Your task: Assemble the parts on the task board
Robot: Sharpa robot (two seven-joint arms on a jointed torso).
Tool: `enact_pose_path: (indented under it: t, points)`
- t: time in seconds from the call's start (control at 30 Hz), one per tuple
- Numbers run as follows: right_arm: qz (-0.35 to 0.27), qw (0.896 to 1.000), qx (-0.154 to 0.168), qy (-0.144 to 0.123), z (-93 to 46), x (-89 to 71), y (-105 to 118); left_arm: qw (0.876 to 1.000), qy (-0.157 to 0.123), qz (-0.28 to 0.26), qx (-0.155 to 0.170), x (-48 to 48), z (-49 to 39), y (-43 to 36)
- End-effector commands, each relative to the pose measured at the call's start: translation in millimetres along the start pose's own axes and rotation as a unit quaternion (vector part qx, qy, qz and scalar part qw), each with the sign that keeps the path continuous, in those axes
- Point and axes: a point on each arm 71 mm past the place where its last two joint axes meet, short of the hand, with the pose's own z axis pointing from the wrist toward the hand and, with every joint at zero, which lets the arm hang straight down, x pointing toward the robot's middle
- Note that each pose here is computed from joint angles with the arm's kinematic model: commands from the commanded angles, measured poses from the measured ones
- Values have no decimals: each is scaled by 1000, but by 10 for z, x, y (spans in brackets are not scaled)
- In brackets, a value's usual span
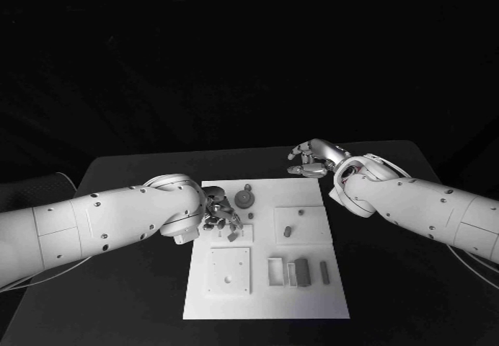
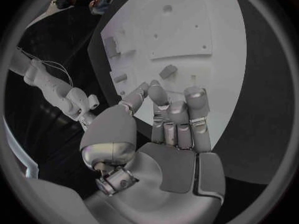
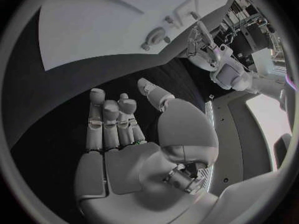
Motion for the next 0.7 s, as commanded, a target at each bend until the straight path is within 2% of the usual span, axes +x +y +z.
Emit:
enact_pose_path:
  t: [0.03,0.17,0.3,0.4,0.5,0.57,0.7]
  points:
    - [1,1000,-4,4,-6,16,7,999,-25,-6,20,-58,-31,-20]
    - [0,1000,-2,5,-8,17,-8,999,-34,-1,37,-92,-81,-38]
    - [0,1000,0,5,-10,19,-23,997,-45,3,65,-119,-136,-94]
    - [0,1000,1,5,-12,21,-32,995,-64,13,79,-139,-167,-114]
    - [-1,1000,2,5,-15,20,-41,994,-74,12,83,-133,-190,-86]
    - [-1,1000,3,5,-18,19,-45,993,-87,31,80,-112,-216,-33]
    - [-1,1000,4,5,-21,16,-57,993,-85,55,66,-35,-236,64]
